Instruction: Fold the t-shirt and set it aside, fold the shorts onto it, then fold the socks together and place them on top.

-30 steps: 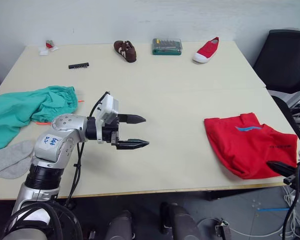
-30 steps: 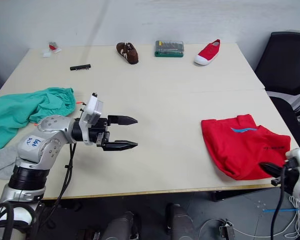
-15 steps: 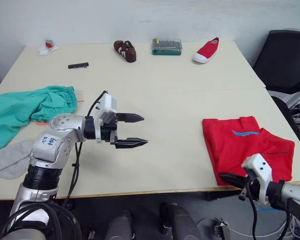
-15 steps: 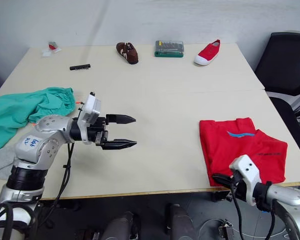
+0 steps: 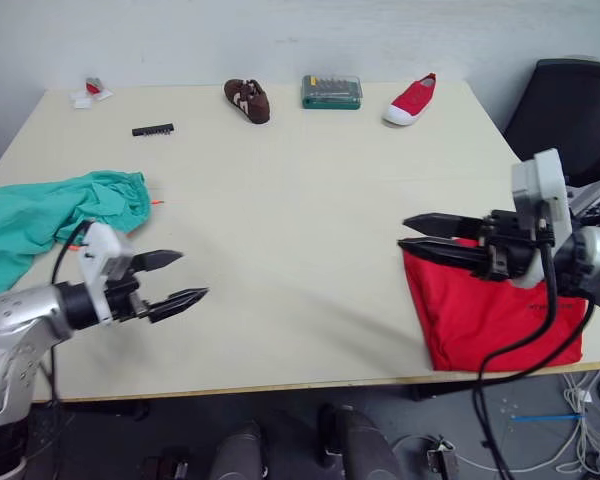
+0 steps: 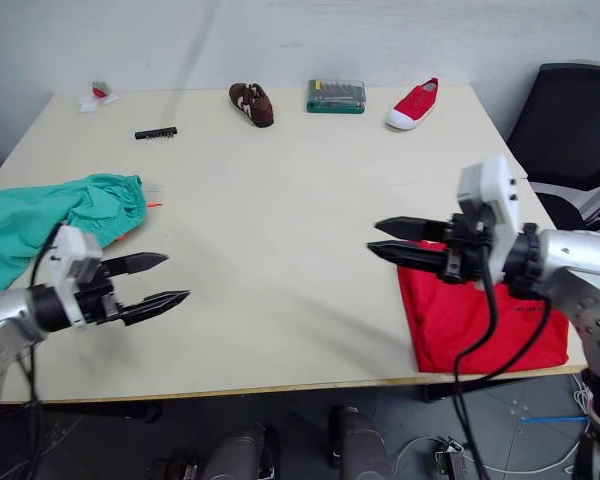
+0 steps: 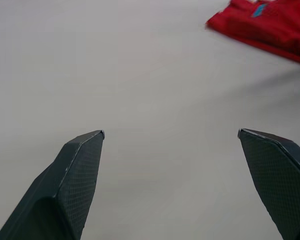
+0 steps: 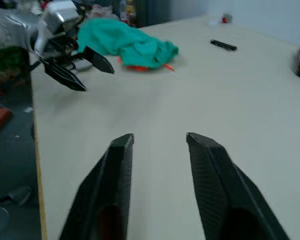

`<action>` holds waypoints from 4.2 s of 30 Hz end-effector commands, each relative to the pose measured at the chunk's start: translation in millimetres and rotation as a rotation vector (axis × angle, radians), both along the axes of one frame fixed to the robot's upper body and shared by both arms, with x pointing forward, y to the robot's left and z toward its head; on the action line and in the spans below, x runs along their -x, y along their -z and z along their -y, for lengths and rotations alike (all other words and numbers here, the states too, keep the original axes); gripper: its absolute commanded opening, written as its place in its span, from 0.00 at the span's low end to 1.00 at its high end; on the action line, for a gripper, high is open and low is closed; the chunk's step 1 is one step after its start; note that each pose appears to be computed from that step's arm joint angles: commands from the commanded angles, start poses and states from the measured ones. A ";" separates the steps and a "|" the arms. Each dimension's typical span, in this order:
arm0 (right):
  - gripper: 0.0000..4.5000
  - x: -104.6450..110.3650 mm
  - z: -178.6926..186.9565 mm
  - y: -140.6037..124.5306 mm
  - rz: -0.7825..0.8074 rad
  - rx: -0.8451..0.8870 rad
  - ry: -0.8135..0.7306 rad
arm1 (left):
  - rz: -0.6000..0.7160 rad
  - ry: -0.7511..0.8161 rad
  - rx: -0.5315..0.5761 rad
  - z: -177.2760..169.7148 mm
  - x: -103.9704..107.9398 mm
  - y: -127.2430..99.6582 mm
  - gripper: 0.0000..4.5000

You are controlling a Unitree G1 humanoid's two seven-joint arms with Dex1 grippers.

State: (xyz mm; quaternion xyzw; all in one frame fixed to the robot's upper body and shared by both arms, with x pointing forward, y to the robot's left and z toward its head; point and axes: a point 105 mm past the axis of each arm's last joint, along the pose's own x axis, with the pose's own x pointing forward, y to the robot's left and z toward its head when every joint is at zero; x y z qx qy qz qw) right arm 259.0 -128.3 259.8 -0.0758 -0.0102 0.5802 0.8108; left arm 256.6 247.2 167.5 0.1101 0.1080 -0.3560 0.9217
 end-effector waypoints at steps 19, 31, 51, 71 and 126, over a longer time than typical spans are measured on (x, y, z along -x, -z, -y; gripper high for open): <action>0.99 -0.2 -35.7 20.5 0.038 0.003 -0.014 | 0.092 -0.426 -0.409 -110.4 -98.4 -18.9 1.00; 1.00 5.4 -30.7 23.7 0.074 0.017 0.079 | 0.006 -0.488 -0.424 -107.4 -142.0 0.4 0.66; 1.00 10.9 -16.3 46.7 0.081 0.147 0.113 | -0.192 0.293 0.018 154.2 -61.5 -18.9 0.00; 1.00 5.0 -17.5 71.7 0.136 0.258 0.127 | 0.060 0.399 -0.164 79.6 -56.6 -65.6 0.78; 0.00 -47.0 -65.5 91.2 0.562 0.345 -0.037 | 0.048 0.234 -0.884 -72.4 -56.2 8.0 0.96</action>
